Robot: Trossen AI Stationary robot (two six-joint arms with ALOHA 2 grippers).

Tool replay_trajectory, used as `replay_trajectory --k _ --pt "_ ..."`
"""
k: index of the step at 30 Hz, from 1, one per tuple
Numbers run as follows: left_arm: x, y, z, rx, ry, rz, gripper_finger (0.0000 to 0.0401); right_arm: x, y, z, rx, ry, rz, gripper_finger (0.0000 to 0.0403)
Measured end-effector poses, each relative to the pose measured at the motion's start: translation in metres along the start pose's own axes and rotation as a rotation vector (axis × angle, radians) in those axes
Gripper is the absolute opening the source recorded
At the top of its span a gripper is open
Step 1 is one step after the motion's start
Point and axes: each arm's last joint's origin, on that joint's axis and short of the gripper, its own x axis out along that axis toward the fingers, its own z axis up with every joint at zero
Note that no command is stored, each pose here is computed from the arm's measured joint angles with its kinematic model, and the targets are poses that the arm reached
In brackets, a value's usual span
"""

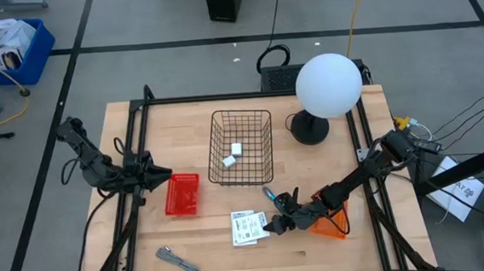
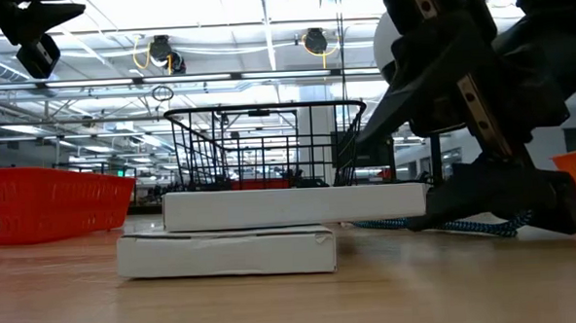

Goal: Pick and place items into bin
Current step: Put the card reader box into the orange basket

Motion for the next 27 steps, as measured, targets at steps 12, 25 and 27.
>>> replay_trajectory --k 12,25,27 --pt "0.000 0.000 0.000 -0.010 -0.001 -0.001 0.0077 0.007 -0.002 -0.002 0.033 -0.002 0.047 0.0265" --pt "0.000 0.000 0.000 -0.010 0.000 -0.001 0.0077 0.015 -0.007 -0.003 0.021 0.000 0.031 0.0233" --pt "0.001 -0.001 -0.001 -0.015 0.004 0.001 0.0076 0.016 -0.008 -0.003 0.007 0.017 0.025 0.0226"
